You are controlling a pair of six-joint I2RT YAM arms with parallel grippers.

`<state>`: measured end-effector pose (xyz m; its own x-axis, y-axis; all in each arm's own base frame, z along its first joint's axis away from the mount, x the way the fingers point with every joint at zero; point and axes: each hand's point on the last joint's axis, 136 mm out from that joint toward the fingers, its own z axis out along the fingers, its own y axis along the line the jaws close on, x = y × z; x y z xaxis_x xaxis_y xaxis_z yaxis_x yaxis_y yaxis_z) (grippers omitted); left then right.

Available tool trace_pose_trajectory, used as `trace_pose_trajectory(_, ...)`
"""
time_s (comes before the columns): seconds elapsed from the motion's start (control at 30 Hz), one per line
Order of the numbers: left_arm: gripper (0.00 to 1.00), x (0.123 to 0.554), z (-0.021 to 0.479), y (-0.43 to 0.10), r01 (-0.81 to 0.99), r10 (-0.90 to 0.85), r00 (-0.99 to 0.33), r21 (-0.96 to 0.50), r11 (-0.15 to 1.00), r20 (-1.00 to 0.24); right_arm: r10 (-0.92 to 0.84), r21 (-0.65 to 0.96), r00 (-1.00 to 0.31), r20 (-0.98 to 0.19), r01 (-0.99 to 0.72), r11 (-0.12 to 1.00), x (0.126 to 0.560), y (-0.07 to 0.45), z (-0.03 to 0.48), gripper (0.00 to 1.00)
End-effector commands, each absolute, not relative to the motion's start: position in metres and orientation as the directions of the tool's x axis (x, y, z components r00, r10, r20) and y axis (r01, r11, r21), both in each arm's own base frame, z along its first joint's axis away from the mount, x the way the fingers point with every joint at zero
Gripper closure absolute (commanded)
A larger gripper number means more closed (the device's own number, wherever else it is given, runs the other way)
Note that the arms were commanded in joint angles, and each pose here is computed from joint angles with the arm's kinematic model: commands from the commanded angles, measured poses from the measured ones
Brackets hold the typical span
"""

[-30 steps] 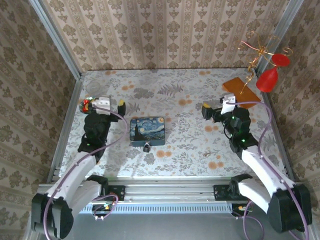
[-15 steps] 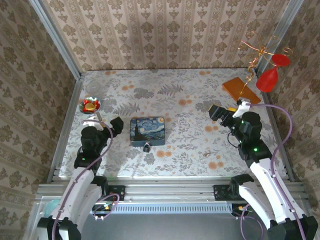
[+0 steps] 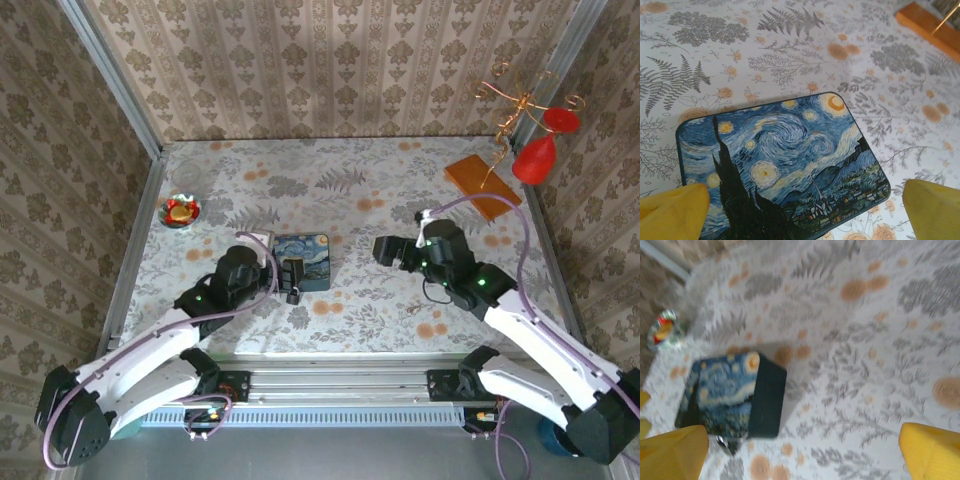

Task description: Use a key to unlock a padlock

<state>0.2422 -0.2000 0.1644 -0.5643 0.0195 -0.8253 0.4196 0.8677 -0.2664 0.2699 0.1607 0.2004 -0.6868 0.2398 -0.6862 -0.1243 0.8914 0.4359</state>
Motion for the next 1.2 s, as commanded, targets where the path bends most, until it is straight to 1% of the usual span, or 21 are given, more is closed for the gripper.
trace_pose_trajectory(0.0, 0.0, 0.244, 0.166, -0.2, 0.44, 0.114, -0.529, -0.157, 0.884, -0.841, 0.197, 0.361, -0.725, -0.66, -0.076, 0.93, 0.261, 0.162, 0.183, 0.03)
trace_pose_trajectory(0.13, 0.0, 0.239, 0.154, -0.201, 0.471, 0.158, -0.524, -0.13, 0.872, -0.837, 0.178, 0.315, -0.789, -0.587, -0.02, 0.949, 0.251, 0.161, 0.15, 0.08)
trace_pose_trajectory(0.23, 0.0, 0.236, 0.15, -0.201, 0.489, 0.149, -0.503, -0.138, 0.861, -0.851, 0.187, 0.294, -0.832, -0.523, 0.031, 0.955, 0.244, 0.159, 0.126, 0.14)
trace_pose_trajectory(0.33, 0.0, 0.234, 0.149, -0.202, 0.51, 0.138, -0.47, -0.141, 0.849, -0.872, 0.18, 0.233, -0.867, -0.464, 0.076, 0.969, 0.23, 0.148, 0.104, 0.19)
trace_pose_trajectory(0.37, 0.0, 0.234, 0.149, -0.201, 0.514, 0.145, -0.454, -0.125, 0.849, -0.879, 0.175, 0.216, -0.874, -0.454, 0.083, 0.973, 0.227, 0.145, 0.099, 0.22)
trace_pose_trajectory(0.47, 0.0, 0.234, 0.15, -0.195, 0.5, 0.172, -0.423, -0.071, 0.863, -0.89, 0.14, 0.182, -0.893, -0.428, 0.066, 0.981, 0.217, 0.142, 0.088, 0.34)
trace_pose_trajectory(0.63, 0.0, 0.231, 0.155, -0.194, 0.503, 0.13, -0.406, -0.102, 0.858, -0.905, 0.182, 0.114, -0.913, -0.366, 0.15, 0.982, 0.197, 0.124, 0.062, 0.4)
trace_pose_trajectory(0.73, 0.0, 0.231, 0.156, -0.193, 0.502, 0.131, -0.399, -0.096, 0.86, -0.908, 0.249, 0.094, -0.897, -0.365, 0.231, 0.969, 0.19, 0.109, 0.049, 0.45)
trace_pose_trajectory(0.83, 0.0, 0.232, 0.158, -0.19, 0.491, 0.132, -0.395, -0.088, 0.867, -0.909, 0.302, 0.11, -0.876, -0.376, 0.282, 0.953, 0.19, 0.105, 0.041, 0.49)
trace_pose_trajectory(1.07, 0.0, 0.231, 0.157, -0.191, 0.494, 0.127, -0.397, -0.095, 0.865, -0.909, 0.328, 0.069, -0.862, -0.387, 0.327, 0.942, 0.195, 0.101, 0.03, 0.59)
trace_pose_trajectory(1.17, 0.0, 0.231, 0.159, -0.19, 0.494, 0.124, -0.394, -0.096, 0.864, -0.911, 0.33, 0.051, -0.858, -0.395, 0.338, 0.94, 0.196, 0.097, 0.026, 0.62)
